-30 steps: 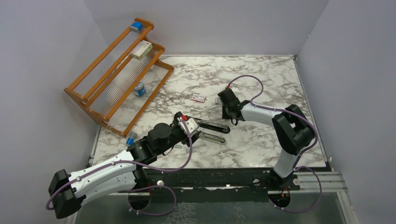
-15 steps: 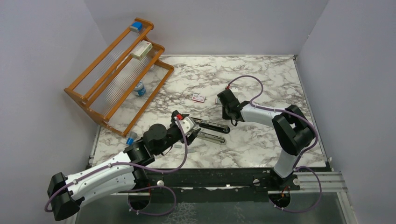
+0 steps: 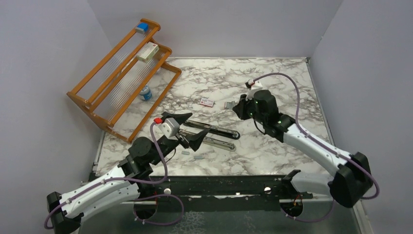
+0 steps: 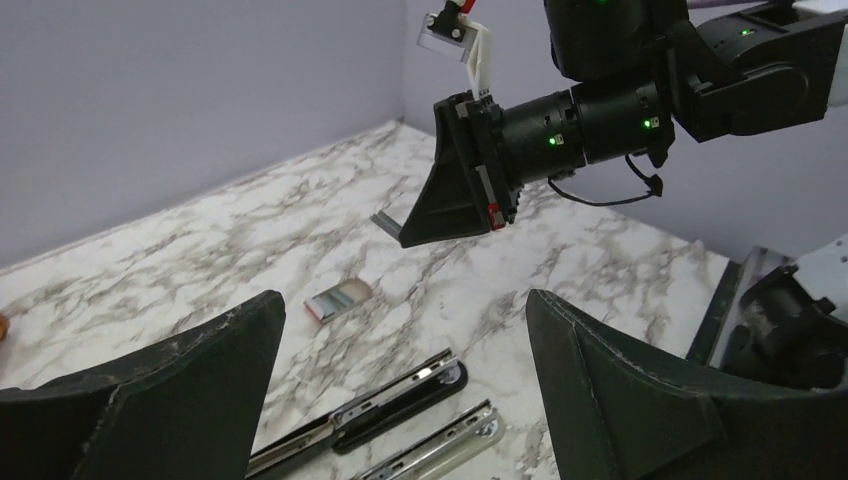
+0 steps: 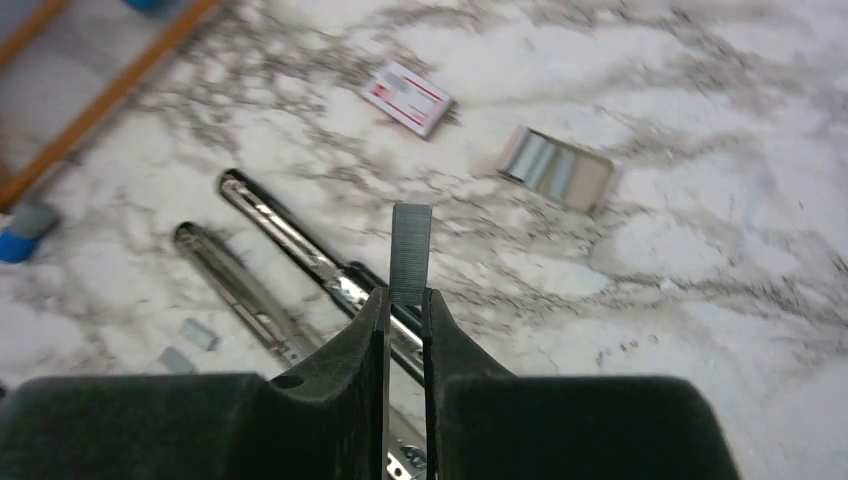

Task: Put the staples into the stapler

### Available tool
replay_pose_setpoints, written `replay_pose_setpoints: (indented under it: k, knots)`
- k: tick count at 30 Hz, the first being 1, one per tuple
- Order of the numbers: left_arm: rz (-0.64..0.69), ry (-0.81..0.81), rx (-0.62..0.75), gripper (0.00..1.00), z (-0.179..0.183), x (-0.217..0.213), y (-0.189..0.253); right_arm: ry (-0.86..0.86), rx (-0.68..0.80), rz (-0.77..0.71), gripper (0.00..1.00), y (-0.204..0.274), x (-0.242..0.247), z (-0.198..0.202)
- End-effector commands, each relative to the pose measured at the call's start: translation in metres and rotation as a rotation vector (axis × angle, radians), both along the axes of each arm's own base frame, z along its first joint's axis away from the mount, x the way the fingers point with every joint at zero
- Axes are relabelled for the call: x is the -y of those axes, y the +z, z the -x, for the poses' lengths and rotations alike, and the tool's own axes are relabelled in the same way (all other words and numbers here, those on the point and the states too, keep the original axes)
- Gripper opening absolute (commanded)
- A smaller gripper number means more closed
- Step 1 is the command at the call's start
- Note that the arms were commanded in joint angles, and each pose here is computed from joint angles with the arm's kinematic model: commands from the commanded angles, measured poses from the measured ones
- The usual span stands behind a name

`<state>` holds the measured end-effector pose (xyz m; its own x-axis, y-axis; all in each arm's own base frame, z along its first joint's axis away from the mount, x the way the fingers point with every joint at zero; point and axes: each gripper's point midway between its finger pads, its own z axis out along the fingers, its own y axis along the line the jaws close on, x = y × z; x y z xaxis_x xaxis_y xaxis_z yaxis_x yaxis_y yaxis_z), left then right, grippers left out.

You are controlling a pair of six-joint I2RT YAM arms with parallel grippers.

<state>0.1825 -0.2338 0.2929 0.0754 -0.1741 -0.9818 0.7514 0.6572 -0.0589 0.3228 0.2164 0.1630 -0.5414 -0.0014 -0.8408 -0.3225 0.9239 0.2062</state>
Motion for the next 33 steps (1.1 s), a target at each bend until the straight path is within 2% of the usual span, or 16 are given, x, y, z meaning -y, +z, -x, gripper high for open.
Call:
replay_pose_setpoints:
  k: [1,7,13,18,25,33]
  knots:
    - [0.126,-0.157,0.132,0.94,0.029,0.008,0.052,0.374,0.196,-0.166,0.13,0.072,-0.04,0.042]
    - [0.124,-0.245,0.254,0.94,0.046,0.013,0.091,0.614,0.414,-0.278,0.13,0.145,-0.045,0.095]
    - [0.077,-0.417,0.311,0.93,0.065,0.04,0.104,0.908,0.609,-0.333,0.13,0.198,-0.045,0.159]
    - [0.082,-0.49,0.354,0.88,0.07,0.056,0.12,1.013,0.728,-0.372,0.13,0.227,-0.038,0.191]
    - [0.133,-0.544,0.408,0.85,0.076,0.065,0.141,1.122,0.804,-0.418,0.13,0.251,-0.034,0.22]
    - [0.138,-0.622,0.402,0.73,0.083,0.076,0.142,1.177,0.803,-0.437,0.13,0.252,-0.039,0.222]
